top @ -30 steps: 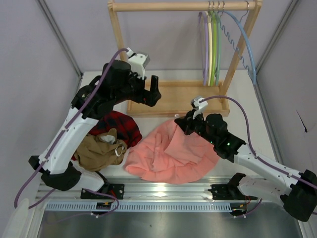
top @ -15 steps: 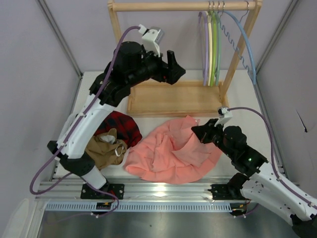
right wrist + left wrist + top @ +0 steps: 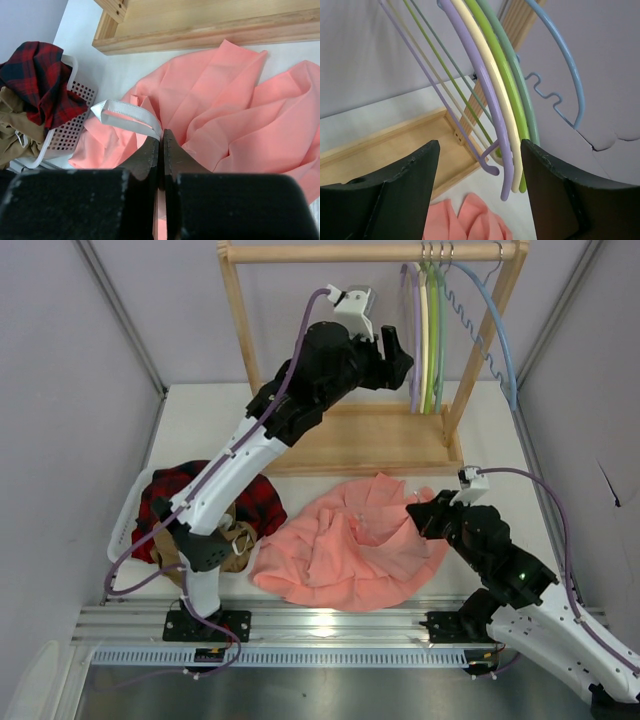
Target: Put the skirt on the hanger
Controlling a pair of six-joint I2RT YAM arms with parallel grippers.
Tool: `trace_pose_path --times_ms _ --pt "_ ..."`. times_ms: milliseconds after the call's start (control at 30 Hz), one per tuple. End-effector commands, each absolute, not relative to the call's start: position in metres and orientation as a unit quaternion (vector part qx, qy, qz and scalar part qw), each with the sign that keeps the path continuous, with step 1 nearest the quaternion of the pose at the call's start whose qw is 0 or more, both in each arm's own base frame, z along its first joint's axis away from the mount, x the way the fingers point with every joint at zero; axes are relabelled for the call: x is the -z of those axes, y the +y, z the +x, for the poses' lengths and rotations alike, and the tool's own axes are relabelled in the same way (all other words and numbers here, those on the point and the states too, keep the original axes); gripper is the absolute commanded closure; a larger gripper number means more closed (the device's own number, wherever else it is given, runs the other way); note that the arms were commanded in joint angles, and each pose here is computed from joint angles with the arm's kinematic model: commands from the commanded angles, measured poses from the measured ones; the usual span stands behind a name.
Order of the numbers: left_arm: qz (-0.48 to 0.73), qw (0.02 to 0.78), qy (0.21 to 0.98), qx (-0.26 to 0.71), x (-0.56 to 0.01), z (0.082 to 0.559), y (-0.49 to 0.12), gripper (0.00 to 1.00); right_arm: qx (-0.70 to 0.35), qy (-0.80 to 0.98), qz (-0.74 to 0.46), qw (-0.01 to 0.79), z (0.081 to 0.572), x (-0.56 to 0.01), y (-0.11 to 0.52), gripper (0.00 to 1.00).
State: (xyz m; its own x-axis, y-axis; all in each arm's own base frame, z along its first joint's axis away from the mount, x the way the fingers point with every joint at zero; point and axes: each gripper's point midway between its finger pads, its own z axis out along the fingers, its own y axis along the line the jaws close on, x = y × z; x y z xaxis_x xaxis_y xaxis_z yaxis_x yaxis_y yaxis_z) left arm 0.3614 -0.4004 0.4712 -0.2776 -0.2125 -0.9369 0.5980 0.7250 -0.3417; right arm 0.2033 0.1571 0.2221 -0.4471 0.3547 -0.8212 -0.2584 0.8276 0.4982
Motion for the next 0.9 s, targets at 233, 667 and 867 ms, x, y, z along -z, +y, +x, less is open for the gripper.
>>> trace_pose_path --times_ms 233,667,867 --pt "0.090 0.628 0.692 0.344 -0.492 0.370 -0.419 0.31 -0.281 0.792 0.027 0.541 0.204 -0.234 0.150 1.00" --pt "0.056 0.670 0.694 0.256 -0.478 0.390 -0.413 0.46 -0.276 0.791 0.023 0.545 0.202 -0.234 0.146 1.00" --pt "0.058 0.695 0.685 0.209 -0.474 0.401 -0.411 0.49 -0.275 0.789 0.020 0.549 0.203 -0.237 0.146 1.00"
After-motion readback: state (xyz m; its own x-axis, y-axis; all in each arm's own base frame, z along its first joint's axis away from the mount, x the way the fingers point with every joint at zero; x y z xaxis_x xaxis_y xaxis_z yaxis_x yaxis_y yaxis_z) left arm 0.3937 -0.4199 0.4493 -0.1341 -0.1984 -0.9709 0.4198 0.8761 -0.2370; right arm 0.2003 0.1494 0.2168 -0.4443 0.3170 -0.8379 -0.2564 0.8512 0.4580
